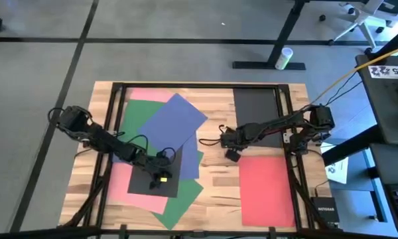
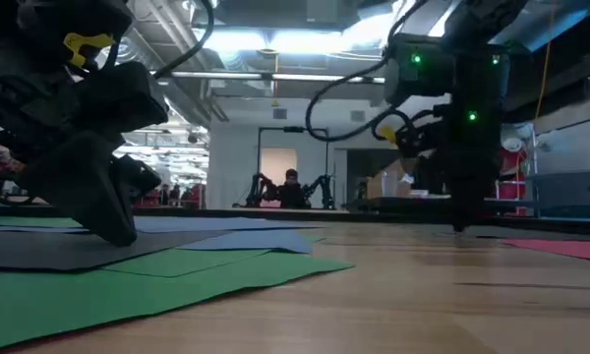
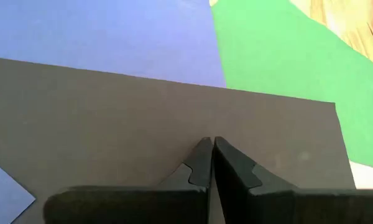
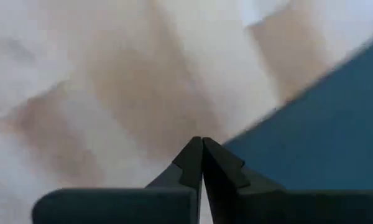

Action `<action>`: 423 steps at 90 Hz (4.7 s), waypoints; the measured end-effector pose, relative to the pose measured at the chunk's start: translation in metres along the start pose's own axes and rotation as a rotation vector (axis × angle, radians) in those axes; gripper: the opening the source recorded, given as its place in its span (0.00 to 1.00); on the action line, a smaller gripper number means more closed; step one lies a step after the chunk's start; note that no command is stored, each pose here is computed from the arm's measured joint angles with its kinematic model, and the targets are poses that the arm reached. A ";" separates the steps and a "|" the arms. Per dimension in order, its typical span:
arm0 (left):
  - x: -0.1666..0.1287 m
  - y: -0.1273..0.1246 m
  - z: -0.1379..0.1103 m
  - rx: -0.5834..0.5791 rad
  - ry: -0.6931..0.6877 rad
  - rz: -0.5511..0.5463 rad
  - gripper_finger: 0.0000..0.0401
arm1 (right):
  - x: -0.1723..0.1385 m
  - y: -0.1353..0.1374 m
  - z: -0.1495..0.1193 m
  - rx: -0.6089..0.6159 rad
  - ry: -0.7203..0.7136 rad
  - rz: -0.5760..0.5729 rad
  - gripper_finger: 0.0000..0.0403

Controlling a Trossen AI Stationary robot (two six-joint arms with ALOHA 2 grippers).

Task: Organize paper
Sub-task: Stack the black paper on top of the other black paper on the table

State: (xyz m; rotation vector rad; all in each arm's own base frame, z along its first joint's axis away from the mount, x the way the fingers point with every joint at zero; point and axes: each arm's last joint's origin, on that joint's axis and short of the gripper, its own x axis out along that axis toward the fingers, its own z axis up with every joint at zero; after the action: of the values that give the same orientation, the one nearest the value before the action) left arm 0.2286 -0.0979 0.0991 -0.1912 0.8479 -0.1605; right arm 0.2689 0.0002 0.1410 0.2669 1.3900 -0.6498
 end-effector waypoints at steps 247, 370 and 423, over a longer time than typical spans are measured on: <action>0.000 0.000 0.000 -0.011 0.001 0.001 0.00 | 0.003 -0.040 -0.089 0.299 0.545 -0.010 0.00; 0.000 0.000 0.000 -0.013 0.001 0.000 0.00 | 0.009 -0.058 -0.092 0.387 0.343 -0.191 0.00; 0.000 0.000 0.000 -0.014 0.001 0.000 0.00 | 0.009 -0.059 -0.091 0.380 0.297 -0.231 0.00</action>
State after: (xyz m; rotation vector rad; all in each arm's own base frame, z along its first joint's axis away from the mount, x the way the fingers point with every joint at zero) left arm 0.2286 -0.0979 0.0991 -0.2041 0.8498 -0.1545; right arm 0.1611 -0.0007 0.1276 0.5265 1.5887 -1.1034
